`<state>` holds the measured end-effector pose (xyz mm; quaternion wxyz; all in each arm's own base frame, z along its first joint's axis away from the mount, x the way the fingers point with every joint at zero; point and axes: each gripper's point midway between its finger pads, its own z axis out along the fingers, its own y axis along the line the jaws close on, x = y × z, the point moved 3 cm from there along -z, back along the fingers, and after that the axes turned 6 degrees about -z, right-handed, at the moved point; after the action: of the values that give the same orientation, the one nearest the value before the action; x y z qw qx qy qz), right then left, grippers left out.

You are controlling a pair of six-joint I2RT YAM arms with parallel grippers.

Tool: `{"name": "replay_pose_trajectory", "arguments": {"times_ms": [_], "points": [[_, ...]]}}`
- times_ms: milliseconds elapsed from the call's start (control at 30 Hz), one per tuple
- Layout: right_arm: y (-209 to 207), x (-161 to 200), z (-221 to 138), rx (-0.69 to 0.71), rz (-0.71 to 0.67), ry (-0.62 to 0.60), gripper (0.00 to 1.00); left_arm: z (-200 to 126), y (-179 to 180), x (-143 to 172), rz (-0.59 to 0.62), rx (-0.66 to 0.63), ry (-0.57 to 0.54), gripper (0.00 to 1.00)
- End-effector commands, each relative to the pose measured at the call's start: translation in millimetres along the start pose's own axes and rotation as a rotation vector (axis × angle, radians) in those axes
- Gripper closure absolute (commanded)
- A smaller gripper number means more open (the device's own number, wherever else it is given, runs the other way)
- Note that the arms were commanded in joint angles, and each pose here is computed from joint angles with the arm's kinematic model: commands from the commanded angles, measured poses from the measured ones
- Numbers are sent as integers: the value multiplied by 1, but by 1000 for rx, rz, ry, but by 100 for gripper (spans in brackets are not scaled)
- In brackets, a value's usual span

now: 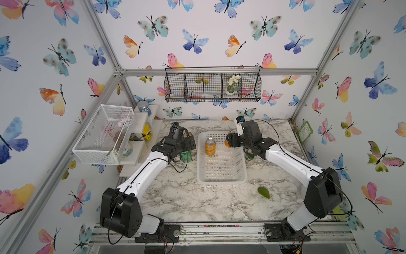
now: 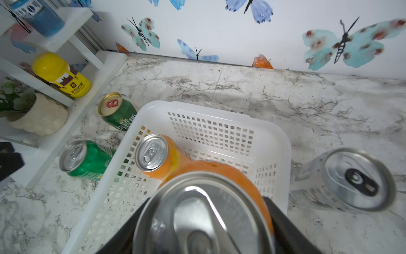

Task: Take out the drinks from the basket
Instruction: Pick up the drink from the basket.

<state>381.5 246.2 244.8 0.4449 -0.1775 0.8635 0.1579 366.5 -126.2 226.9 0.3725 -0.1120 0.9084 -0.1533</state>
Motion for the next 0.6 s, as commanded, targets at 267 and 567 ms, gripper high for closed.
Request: {"name": "replay_pose_trajectory", "arguments": {"times_ms": [267, 567], "points": [[-4, 3, -52, 10, 49, -82, 43, 1, -2, 6, -3, 29, 32, 1], [-20, 22, -79, 89, 74, -86, 43, 0, -2, 7, -4, 31, 33, 1]]}}
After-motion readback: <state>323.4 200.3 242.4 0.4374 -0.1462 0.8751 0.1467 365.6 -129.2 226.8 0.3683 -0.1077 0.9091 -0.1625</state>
